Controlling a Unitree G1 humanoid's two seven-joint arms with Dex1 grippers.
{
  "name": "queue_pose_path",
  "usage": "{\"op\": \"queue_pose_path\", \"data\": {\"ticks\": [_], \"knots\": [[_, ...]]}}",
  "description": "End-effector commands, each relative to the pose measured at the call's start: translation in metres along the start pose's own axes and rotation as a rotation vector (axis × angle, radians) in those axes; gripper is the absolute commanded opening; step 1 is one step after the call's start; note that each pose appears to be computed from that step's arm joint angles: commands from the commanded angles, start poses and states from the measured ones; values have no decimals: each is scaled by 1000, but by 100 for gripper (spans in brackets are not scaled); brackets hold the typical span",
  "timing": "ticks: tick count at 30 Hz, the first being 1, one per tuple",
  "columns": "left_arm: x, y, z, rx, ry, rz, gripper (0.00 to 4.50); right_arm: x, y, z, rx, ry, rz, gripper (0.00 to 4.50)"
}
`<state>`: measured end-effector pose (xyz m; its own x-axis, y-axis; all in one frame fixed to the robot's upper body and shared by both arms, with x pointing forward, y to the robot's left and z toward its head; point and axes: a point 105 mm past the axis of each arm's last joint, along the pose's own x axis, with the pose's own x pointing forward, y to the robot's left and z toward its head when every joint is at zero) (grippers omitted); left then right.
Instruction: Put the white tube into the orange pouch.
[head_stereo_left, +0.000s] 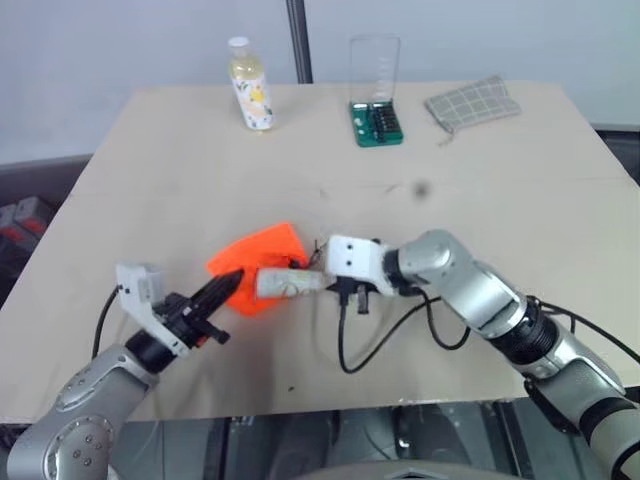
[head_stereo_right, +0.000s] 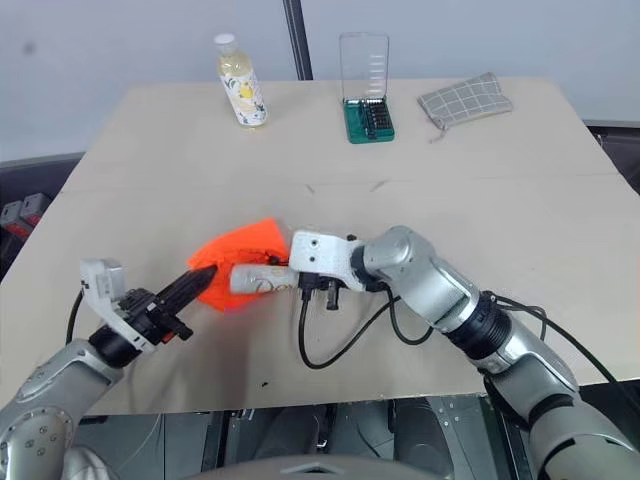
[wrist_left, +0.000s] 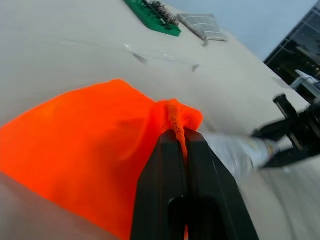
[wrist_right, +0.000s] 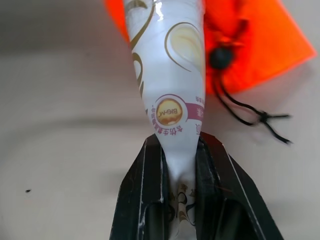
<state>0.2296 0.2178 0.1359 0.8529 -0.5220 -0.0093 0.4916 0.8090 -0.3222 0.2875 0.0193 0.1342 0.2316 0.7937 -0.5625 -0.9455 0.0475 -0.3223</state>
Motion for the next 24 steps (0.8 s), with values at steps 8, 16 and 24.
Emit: {"op": "queue_pose_path", "data": {"ticks": [8, 16, 24], "knots": [[2, -33, -4, 176, 31, -173, 0, -6, -4, 10, -45, -6, -19, 39], [-1, -62, -30, 299, 150, -307, 0, -6, 7, 2, -16, 23, 14, 39], [-8, -61, -51, 396, 237, -321, 0, -8, 24, 1, 86, 6, 29, 39]]}}
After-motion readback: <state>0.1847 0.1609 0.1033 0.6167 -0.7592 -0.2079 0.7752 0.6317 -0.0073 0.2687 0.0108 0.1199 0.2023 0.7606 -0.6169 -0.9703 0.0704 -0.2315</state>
